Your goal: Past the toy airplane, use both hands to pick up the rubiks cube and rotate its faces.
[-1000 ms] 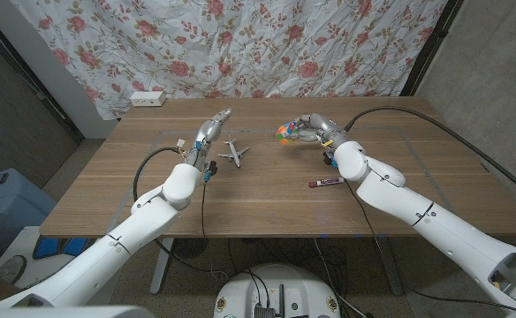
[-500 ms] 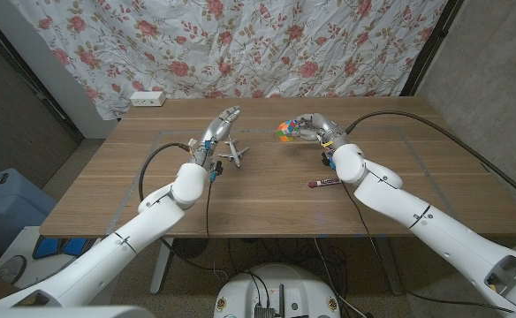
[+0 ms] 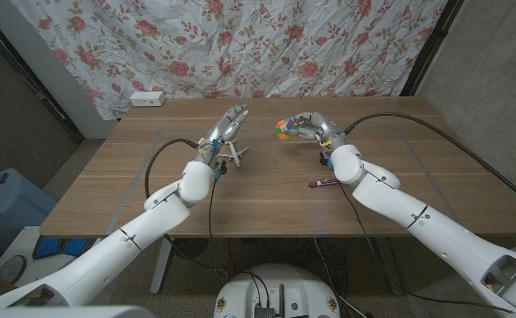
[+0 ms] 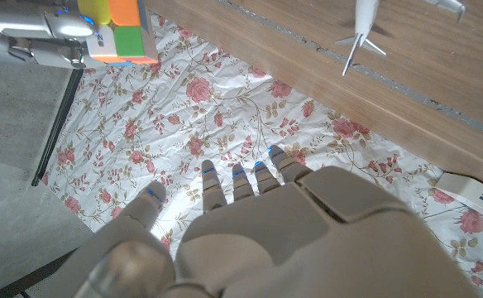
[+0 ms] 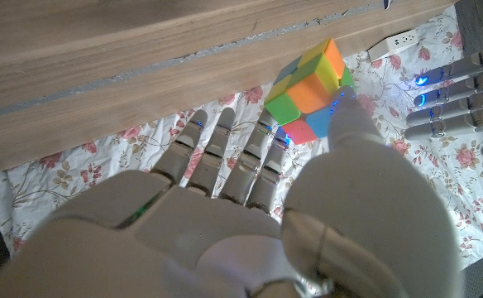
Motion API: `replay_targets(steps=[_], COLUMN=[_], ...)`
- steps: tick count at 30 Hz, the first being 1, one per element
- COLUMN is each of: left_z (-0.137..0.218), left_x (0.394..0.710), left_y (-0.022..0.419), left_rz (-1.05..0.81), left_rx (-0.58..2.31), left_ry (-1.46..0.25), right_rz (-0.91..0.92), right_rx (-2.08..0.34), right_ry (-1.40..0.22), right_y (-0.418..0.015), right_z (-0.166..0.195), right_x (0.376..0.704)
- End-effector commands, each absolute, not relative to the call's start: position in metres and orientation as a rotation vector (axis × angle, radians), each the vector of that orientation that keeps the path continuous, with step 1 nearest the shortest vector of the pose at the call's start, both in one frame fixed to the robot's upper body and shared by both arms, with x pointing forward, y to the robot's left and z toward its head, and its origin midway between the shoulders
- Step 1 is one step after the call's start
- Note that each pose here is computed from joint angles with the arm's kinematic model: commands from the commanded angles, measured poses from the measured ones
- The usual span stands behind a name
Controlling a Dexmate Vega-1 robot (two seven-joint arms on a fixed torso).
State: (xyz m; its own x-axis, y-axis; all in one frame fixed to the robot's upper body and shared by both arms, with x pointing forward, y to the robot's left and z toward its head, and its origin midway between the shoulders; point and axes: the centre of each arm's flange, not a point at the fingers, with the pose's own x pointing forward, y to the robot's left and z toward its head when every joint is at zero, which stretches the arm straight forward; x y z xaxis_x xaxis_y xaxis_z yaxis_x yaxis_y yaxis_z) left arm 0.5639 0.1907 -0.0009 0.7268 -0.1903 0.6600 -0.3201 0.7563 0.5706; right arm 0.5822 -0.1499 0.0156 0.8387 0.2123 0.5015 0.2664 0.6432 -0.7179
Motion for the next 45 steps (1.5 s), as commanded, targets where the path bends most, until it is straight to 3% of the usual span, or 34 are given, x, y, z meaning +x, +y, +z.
replay_targets(steps=[1, 45], left_z=[0.000, -0.018], left_x=[0.564, 0.570], left_y=[0.168, 0.128], left_rz=[0.060, -0.046], left_rx=[0.801, 0.829], left_ry=[-0.784, -0.775], right_rz=[-0.053, -0.090], right_rx=[-0.846, -0.816], right_ry=[-0.611, -0.604], right_y=[-0.149, -0.145], right_z=[0.014, 0.012], right_x=[0.581, 0.583])
